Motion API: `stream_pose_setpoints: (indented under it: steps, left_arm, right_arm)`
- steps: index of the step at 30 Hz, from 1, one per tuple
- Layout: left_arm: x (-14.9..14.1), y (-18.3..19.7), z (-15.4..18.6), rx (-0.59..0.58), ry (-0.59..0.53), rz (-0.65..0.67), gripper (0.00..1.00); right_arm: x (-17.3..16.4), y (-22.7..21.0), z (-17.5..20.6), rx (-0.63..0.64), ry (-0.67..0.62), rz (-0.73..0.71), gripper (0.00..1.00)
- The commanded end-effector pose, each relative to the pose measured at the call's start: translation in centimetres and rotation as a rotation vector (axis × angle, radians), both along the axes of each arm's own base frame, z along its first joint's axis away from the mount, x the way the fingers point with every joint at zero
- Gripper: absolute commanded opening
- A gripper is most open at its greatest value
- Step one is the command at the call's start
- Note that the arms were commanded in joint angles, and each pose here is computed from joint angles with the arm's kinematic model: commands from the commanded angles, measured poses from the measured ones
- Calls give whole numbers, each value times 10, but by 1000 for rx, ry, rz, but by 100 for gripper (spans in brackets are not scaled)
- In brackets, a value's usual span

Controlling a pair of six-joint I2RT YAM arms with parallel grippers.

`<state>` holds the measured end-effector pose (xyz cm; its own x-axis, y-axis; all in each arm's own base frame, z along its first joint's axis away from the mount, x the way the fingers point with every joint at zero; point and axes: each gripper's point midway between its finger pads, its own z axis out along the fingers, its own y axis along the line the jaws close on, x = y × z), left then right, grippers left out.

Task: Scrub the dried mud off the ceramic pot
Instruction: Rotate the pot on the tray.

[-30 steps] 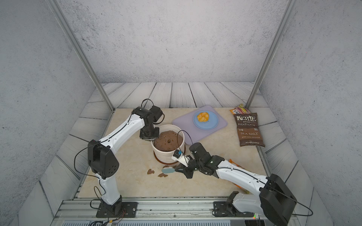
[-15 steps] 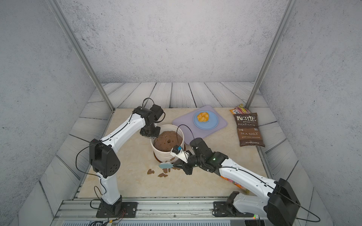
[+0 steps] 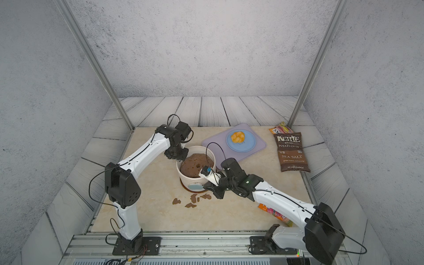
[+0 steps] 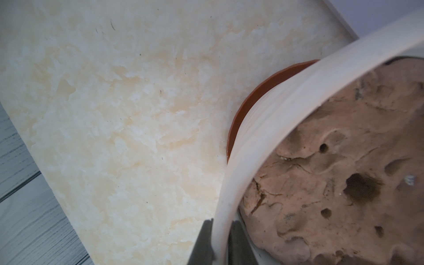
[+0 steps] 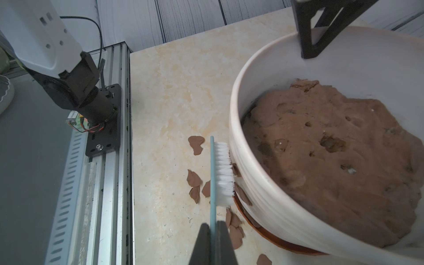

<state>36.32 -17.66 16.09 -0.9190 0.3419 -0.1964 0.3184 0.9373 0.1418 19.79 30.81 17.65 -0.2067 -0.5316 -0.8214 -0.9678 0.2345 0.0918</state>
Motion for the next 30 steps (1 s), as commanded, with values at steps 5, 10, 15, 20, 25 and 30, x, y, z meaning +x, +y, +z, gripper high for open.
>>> stream_pose_setpoints:
  steps: [5, 10, 15, 20, 25, 30]
  left_arm:
    - [-17, 25, -26, 170, 108, -112, 0]
    - [-18, 22, -26, 152, 109, -118, 0]
    - [-18, 22, -27, 153, 115, -125, 0]
    - [-18, 22, -26, 155, 113, -132, 0]
    - [-18, 22, -26, 157, 114, -135, 0]
    - [-18, 22, -26, 154, 113, -137, 0]
  right_arm:
    - [23, -5, -6, -11, -32, -43, 0]
    - [32, -17, -18, -35, -23, -82, 0]
    - [27, -24, -33, -58, 9, -93, 0]
    - [23, -29, -46, -69, 40, -108, 0]
    - [18, -29, -52, -70, 72, -101, 0]
    - [6, -27, -56, -45, 130, -75, 0]
